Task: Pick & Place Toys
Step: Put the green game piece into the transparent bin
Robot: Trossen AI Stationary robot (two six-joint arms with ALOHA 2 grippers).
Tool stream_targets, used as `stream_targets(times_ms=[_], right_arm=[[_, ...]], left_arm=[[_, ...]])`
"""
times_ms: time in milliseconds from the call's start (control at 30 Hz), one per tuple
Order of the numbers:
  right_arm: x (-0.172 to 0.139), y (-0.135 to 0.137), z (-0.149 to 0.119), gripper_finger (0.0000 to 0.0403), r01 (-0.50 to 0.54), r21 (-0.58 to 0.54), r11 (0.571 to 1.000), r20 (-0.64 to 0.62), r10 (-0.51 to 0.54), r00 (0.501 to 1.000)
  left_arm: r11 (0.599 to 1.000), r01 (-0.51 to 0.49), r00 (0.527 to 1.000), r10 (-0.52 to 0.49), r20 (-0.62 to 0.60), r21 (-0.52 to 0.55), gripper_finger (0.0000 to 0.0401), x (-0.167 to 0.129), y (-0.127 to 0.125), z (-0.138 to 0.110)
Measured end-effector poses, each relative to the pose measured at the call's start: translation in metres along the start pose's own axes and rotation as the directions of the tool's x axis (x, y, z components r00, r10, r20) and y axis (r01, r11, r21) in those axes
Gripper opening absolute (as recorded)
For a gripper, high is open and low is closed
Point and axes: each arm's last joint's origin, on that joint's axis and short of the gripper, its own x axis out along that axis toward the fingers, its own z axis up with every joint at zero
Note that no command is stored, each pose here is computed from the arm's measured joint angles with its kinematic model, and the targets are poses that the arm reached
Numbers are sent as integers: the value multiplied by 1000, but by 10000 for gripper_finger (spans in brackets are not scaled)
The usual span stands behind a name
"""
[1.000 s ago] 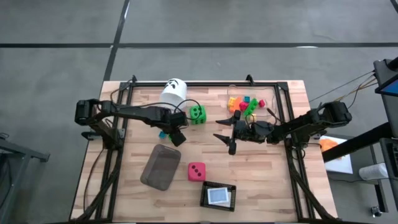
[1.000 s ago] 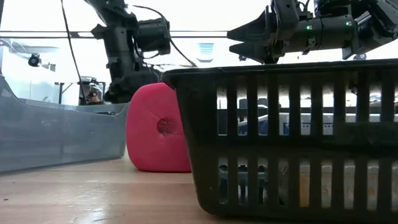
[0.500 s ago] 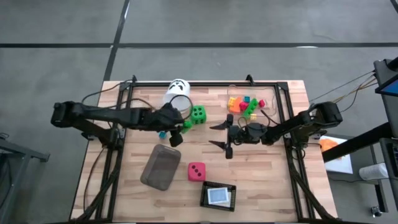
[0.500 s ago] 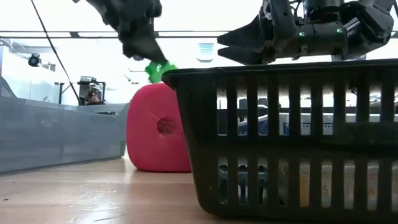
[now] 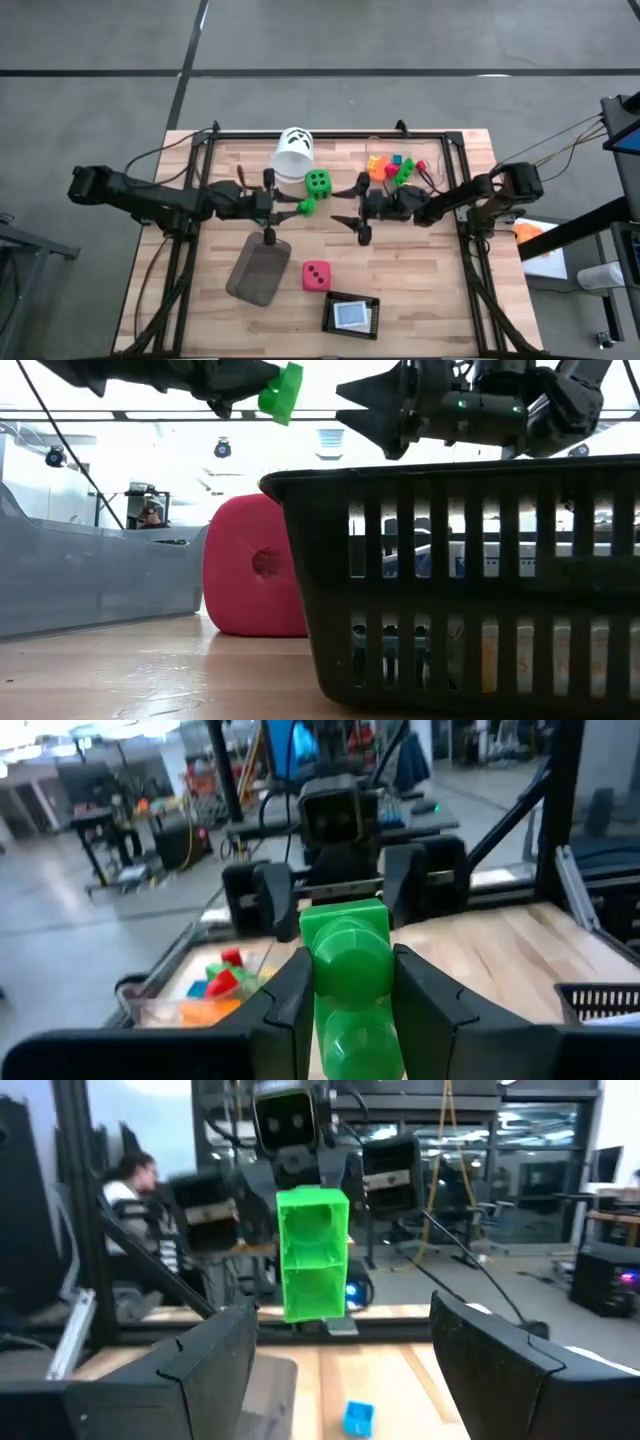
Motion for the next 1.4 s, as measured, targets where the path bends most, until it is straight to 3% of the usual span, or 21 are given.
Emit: stream_targets(times_ms=[167, 500, 1000, 1400], right_arm=[[12, -11, -4, 288, -48, 30, 998, -5, 49, 999], [39, -17, -10, 288, -113, 52, 992, -7, 114, 993], [45, -17, -5, 289, -219, 62, 974, -9, 220, 976], [50, -17, -8, 288, -221, 72, 972, -31, 224, 974]], left_arm=[[1000, 24, 996, -25, 81, 14, 98, -3, 0, -4], [999, 36, 997, -37, 68, 22, 98, 9, 1, -14], [999, -3, 996, 0, 85, 37, 98, 20, 7, -19], [999, 25, 994, -27, 101, 28, 98, 29, 6, -22]])
